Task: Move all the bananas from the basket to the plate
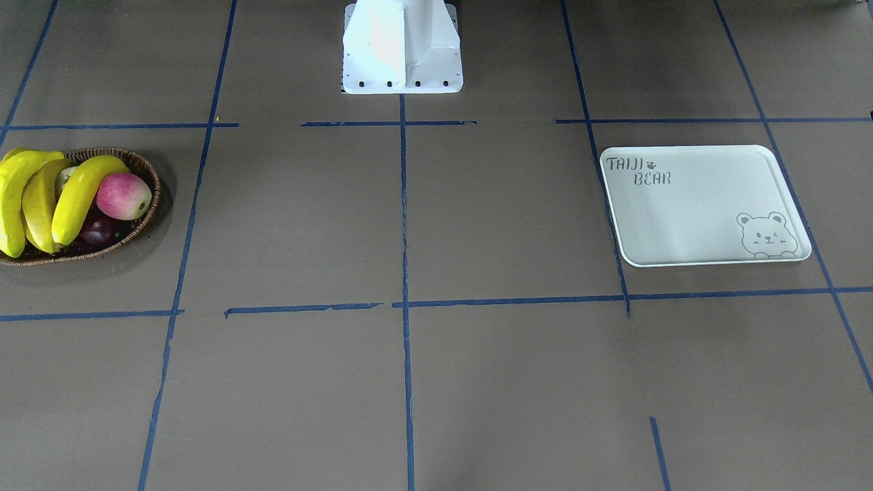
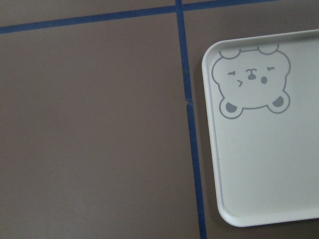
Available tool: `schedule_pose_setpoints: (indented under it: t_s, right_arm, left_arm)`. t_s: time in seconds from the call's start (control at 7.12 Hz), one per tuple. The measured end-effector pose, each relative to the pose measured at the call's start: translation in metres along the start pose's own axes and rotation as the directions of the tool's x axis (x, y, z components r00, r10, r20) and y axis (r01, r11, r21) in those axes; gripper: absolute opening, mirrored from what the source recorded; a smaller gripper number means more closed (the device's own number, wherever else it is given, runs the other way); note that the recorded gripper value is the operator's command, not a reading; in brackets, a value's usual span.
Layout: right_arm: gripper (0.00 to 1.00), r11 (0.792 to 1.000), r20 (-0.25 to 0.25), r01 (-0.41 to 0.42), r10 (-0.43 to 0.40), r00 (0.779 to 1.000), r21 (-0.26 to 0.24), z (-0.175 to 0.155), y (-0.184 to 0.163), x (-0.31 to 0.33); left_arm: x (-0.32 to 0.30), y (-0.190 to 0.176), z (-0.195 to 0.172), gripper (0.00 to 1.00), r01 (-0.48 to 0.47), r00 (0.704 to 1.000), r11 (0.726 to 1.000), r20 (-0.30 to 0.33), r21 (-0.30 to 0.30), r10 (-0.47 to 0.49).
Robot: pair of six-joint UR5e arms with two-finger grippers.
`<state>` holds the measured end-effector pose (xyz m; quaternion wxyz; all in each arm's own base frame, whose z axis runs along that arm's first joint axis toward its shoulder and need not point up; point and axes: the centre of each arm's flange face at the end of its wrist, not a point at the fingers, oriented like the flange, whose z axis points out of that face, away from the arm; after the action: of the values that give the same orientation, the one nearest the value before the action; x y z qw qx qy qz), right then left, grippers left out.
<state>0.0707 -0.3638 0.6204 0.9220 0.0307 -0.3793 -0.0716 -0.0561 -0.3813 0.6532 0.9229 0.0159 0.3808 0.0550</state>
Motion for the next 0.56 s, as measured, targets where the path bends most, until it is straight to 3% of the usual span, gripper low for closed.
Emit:
schedule_pose_setpoints:
  t_s: [0.56]
  right_arm:
    - [1.0,1.0,0.006,0.011,-0.011,1.0,0.009,-0.0041,-0.0014,-0.0059]
  left_arm:
    - [-0.003,0.0006,0.0039,1.0,0.002,1.0,1.0,-0.002,-0.005,-0.002]
